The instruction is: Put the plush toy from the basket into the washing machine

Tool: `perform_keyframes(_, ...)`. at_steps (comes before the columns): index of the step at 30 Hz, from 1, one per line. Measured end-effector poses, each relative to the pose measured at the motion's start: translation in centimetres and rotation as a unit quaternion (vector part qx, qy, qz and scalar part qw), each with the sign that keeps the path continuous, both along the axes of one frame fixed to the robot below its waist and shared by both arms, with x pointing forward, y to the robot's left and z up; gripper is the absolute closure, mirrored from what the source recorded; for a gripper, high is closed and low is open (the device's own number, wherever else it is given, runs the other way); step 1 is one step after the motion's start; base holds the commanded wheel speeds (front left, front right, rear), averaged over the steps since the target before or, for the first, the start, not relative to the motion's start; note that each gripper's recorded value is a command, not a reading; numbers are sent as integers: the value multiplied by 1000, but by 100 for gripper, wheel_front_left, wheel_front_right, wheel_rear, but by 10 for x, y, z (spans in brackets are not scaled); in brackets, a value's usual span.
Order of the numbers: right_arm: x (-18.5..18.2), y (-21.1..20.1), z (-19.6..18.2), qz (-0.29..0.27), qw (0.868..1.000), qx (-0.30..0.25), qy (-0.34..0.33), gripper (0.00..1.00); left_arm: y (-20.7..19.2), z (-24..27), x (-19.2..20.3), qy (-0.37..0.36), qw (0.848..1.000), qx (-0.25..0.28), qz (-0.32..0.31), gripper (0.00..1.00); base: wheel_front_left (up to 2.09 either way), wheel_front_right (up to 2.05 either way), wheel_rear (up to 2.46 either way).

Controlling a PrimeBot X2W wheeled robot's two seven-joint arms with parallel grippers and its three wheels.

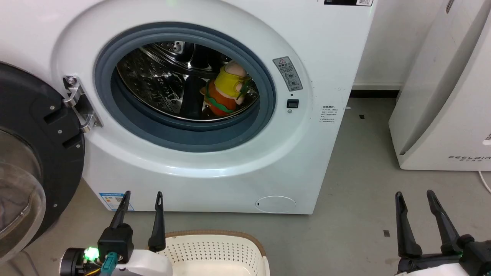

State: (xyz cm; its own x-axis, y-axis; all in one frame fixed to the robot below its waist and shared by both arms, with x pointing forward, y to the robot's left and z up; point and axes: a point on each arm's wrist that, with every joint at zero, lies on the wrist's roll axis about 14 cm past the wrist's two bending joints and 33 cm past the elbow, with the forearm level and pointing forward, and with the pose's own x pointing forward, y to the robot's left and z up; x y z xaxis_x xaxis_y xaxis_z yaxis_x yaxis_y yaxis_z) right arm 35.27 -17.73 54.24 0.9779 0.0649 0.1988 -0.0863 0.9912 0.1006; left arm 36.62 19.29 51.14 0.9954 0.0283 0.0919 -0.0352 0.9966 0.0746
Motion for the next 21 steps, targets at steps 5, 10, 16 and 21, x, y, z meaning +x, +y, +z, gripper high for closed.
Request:
perform_keyframes(5, 0, 1, 0, 2, 1000, 0, 1, 100, 0, 1, -1, -1, 1000, 0, 1, 100, 0, 0, 0)
perform_keyframes(10, 0, 1, -1, 2, 1000, 0, 3, 100, 0, 0, -1, 2, 1000, 0, 1, 100, 0, 0, 0)
perform_keyframes(16, 0, 2, -3, 3, 1000, -2, 9, 100, -1, 1, 0, 4, 1000, 0, 0, 100, 0, 0, 0)
perform_keyframes(21, 1, 3, -3, 4, 1000, -6, 13, 100, -1, 1, 0, 6, 1000, 0, 0, 100, 0, 0, 0)
